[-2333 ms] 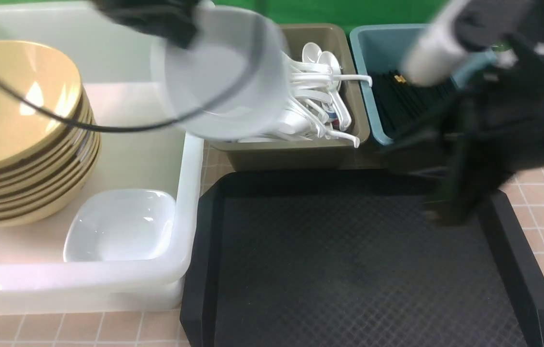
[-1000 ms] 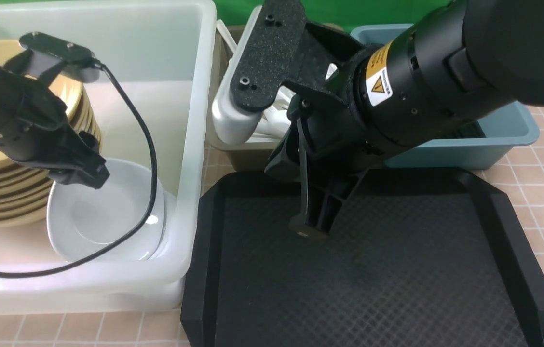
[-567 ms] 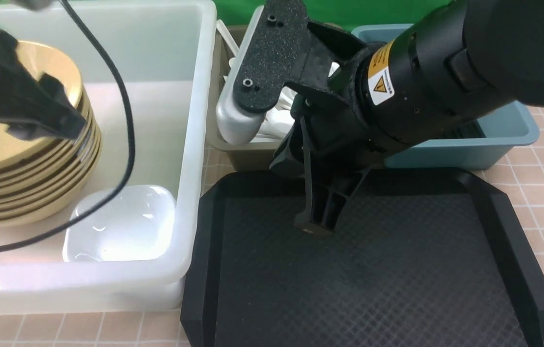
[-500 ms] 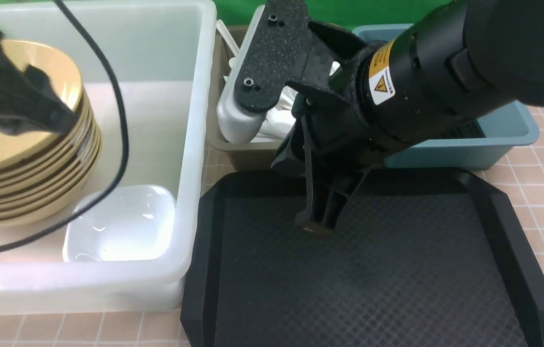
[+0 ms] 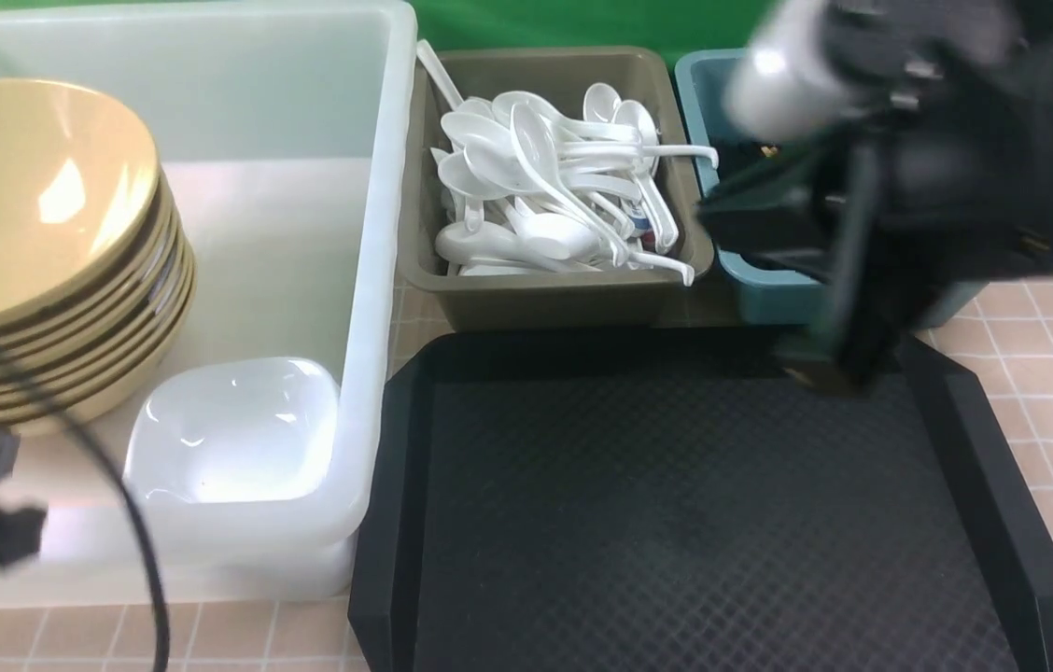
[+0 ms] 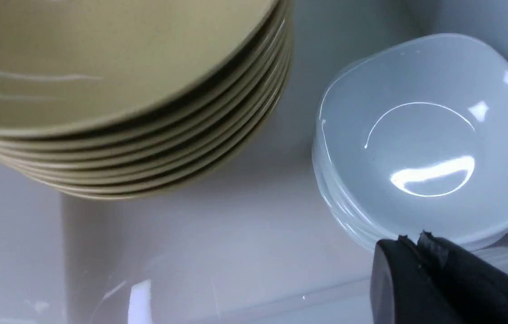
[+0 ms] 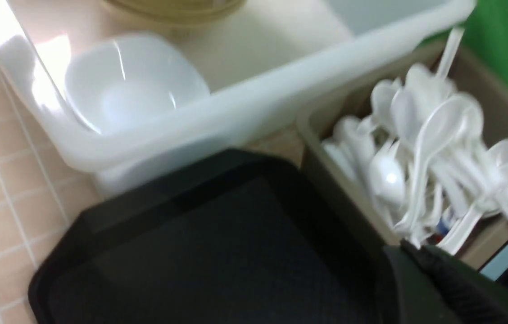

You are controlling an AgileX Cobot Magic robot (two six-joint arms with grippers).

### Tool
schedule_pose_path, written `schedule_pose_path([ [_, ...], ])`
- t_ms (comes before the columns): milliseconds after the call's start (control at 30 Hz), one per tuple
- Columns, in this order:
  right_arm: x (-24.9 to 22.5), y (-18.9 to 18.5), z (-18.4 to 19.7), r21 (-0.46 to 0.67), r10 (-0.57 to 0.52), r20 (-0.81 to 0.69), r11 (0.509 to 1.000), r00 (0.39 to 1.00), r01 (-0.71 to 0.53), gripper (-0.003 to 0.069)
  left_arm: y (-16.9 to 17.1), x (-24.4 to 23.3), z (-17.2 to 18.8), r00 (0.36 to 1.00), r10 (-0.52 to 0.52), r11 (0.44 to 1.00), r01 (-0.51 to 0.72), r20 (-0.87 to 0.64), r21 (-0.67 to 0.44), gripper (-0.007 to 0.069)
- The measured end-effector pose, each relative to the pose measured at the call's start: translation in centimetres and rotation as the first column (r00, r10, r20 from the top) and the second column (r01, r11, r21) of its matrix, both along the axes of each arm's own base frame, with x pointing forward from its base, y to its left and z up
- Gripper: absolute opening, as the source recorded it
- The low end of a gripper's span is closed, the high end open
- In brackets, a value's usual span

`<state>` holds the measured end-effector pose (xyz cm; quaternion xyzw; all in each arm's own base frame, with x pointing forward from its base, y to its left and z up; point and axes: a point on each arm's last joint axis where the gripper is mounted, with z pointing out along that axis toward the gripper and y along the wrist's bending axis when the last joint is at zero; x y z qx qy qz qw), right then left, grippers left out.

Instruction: On brown table put chopsticks spoon bowls plates into blue grey white boxes.

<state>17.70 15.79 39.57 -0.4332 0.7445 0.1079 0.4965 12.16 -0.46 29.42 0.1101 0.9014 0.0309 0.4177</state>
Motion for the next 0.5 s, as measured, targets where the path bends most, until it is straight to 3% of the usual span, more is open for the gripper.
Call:
schedule_pose_path([
  [233,-4.8,-3.7,-1.5,0.138,0.017,0.184,0.990,0.983,-0.043,0.0078,0.1,-3.6,-2.3,0.970,0.046,0.998,-0.032,0.237,-0.063,0.0001],
  [500,-7.3,-5.2,-2.6,0.253,0.019,0.298,0.963,0.955,-0.098,0.0078,0.2,-5.6,-2.0,0.931,0.050,0.997,-0.025,0.361,-0.073,0.0001],
])
